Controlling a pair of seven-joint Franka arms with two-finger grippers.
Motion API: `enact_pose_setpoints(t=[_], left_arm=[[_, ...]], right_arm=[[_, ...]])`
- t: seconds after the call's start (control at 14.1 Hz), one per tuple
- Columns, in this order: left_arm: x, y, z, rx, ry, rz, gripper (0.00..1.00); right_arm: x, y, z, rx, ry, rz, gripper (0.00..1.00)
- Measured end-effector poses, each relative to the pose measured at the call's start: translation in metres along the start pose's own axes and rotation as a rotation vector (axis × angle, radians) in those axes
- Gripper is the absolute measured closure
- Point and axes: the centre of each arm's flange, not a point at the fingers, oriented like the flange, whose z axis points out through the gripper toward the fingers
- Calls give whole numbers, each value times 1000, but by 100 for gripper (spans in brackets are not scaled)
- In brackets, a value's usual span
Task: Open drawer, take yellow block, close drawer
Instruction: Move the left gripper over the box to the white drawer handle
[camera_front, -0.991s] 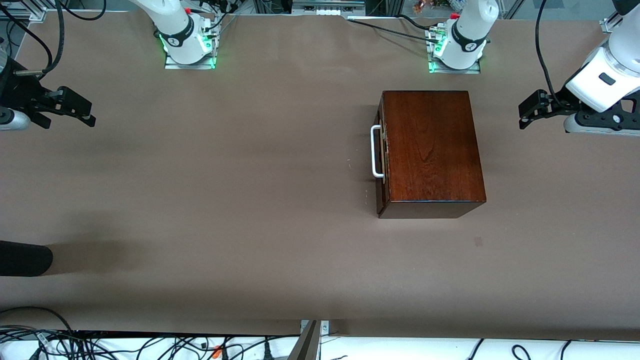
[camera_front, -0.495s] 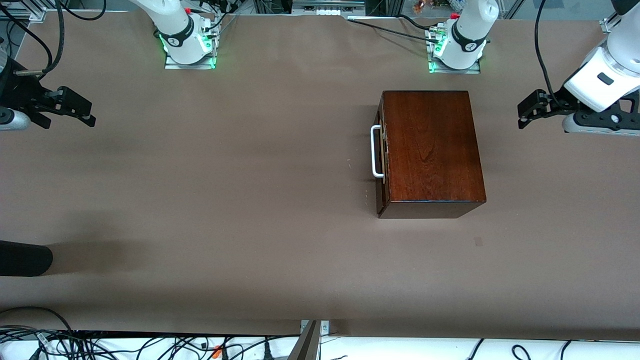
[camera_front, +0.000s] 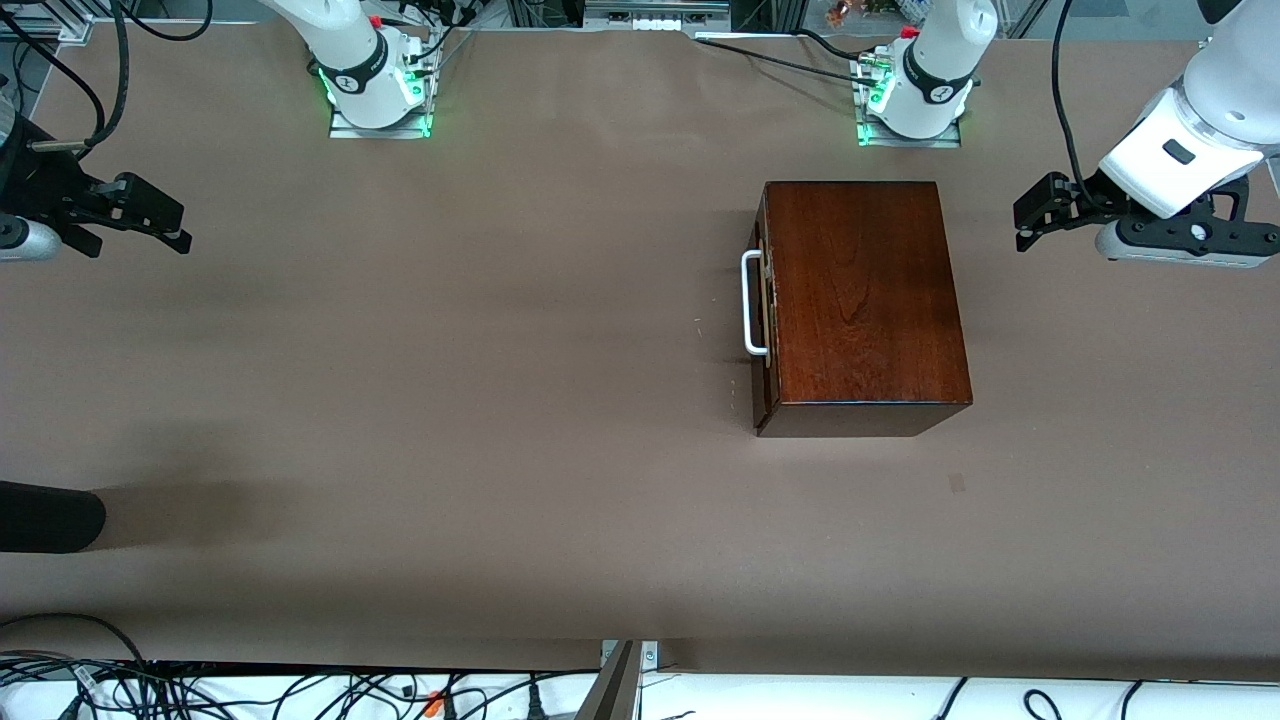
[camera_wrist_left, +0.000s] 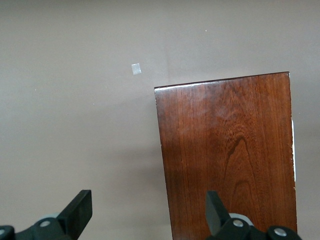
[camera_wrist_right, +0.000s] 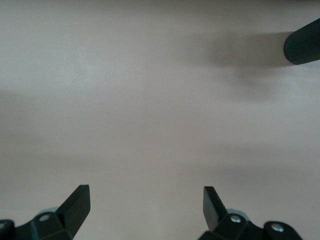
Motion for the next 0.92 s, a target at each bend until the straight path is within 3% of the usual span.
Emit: enact_pose_setpoints(t=[0.28, 0.64, 0.92], left_arm=[[-5, 60, -1, 0, 1, 80, 0], [-8, 186, -11, -40, 30, 69, 0], [-20, 280, 8, -81, -18, 17, 0]], right_arm=[[0, 0, 0, 0, 0, -1, 0], [0, -1, 0, 0, 0, -1, 0], [0, -1, 0, 0, 0, -1, 0]])
